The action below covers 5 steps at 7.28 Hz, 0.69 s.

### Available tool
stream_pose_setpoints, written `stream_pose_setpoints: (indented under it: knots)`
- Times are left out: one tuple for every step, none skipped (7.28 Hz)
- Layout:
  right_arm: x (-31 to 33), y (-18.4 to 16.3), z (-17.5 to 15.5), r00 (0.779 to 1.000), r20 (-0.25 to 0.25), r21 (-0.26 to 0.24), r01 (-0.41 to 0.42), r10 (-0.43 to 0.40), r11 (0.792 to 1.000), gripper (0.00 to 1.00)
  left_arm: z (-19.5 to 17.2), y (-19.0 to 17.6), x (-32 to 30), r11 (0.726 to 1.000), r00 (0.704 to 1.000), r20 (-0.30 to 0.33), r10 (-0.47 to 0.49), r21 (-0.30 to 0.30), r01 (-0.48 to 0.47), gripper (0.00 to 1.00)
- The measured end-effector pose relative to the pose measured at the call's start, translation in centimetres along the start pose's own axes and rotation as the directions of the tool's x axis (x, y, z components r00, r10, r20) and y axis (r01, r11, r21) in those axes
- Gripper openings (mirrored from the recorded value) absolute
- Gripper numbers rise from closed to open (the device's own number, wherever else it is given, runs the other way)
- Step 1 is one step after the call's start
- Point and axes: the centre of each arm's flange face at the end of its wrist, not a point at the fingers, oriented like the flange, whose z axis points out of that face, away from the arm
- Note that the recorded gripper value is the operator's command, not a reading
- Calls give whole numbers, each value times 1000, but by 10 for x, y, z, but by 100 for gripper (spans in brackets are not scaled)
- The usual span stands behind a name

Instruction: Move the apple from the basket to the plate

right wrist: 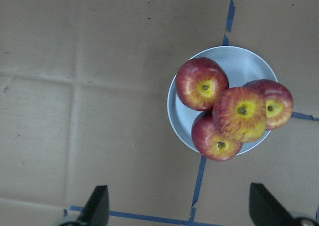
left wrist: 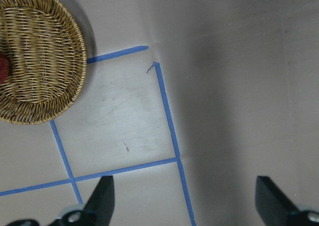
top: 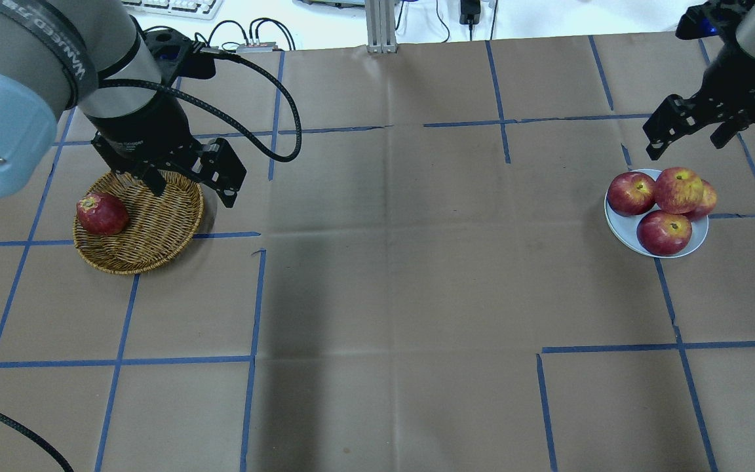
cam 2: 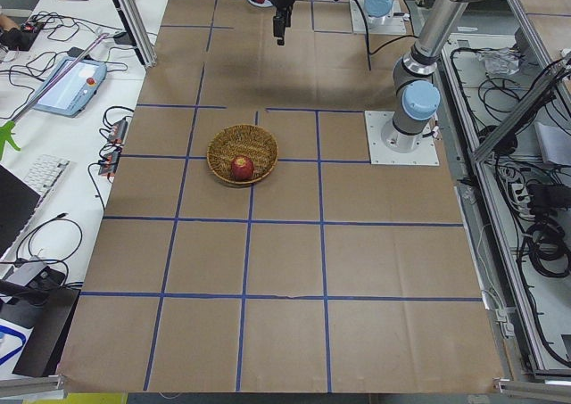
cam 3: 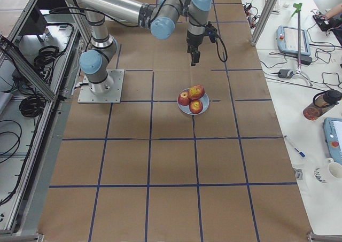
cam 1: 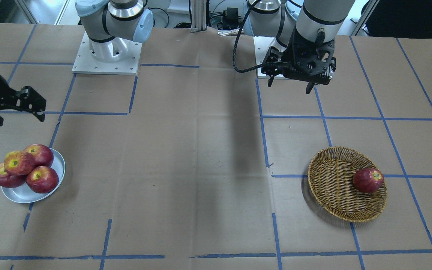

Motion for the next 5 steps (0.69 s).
stream_pose_setpoints:
  knots:
    - [-35,11,-13,999,4,-11,-36,36,999,100,0,0,0,1000,1000,0,0,0,0,99]
    - [-74,20,-24,999,1,-10,-55,55,998,100,0,0,0,1000,1000,0,1,0,-1,99]
    - [-108,27,-33,998,-4,1,-60,60,998,100,1,0,0,1000,1000,0,1,-2,-1,99]
    - [-132,33,-38,998,-7,11,-62,62,998,100,1,0,0,1000,1000,0,2,-2,-2,99]
    - [-145,37,-39,998,-9,13,-65,65,998,100,1,0,0,1000,1000,0,2,-3,-2,99]
